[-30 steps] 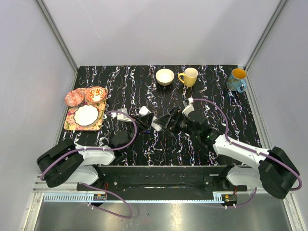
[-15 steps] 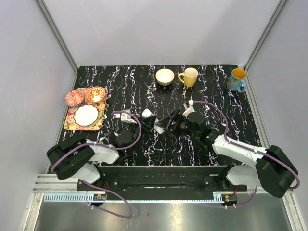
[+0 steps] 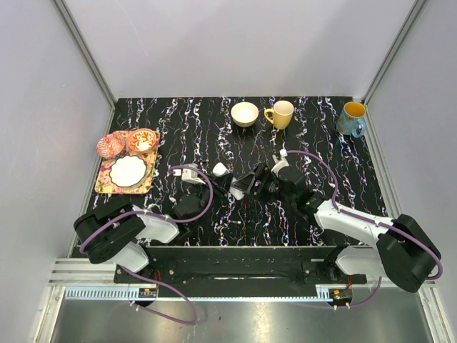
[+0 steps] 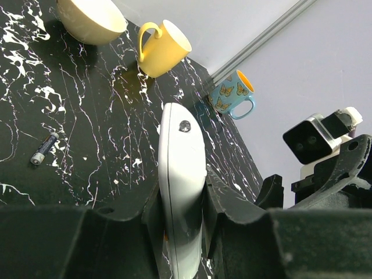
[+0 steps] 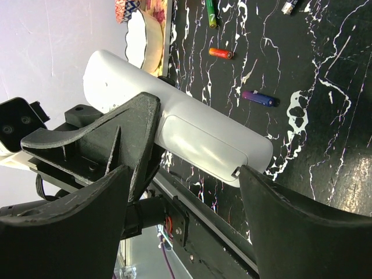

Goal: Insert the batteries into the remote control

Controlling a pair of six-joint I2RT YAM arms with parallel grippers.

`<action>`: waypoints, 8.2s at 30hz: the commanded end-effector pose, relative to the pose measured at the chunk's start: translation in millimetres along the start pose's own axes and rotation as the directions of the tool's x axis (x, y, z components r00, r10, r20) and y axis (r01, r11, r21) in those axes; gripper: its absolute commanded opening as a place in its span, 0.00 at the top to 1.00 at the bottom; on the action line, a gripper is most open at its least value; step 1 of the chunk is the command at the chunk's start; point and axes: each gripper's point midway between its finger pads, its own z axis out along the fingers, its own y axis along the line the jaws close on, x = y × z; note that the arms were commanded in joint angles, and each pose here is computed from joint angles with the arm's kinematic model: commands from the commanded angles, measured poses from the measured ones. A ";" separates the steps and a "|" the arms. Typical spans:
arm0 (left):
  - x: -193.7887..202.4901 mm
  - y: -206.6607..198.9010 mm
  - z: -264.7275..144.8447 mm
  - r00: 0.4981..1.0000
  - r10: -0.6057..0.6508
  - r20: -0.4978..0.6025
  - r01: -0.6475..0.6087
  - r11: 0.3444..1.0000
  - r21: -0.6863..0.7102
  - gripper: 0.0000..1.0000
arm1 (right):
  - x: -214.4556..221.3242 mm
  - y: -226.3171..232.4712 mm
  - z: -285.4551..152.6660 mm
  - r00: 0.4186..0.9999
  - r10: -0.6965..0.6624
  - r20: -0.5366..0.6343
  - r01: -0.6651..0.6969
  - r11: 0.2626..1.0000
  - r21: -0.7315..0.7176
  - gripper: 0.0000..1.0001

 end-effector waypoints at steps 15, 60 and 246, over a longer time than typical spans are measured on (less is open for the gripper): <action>-2.1 -31.4 5.5 1.000 0.005 0.013 -0.006 0.996 0.085 1.00 | -23.4 55.2 -10.2 0.997 -0.021 0.071 0.035 0.981 -0.193 0.20; -3.9 -25.4 3.0 0.996 0.073 0.041 -0.075 0.997 0.037 1.00 | -25.9 75.6 -20.2 0.998 -0.009 0.067 0.026 0.967 -0.252 0.20; -117.2 -56.6 -100.4 0.928 -0.208 -0.308 0.331 0.840 0.431 1.00 | -1.3 -46.5 85.2 0.605 -0.710 -0.360 0.788 0.599 0.142 0.28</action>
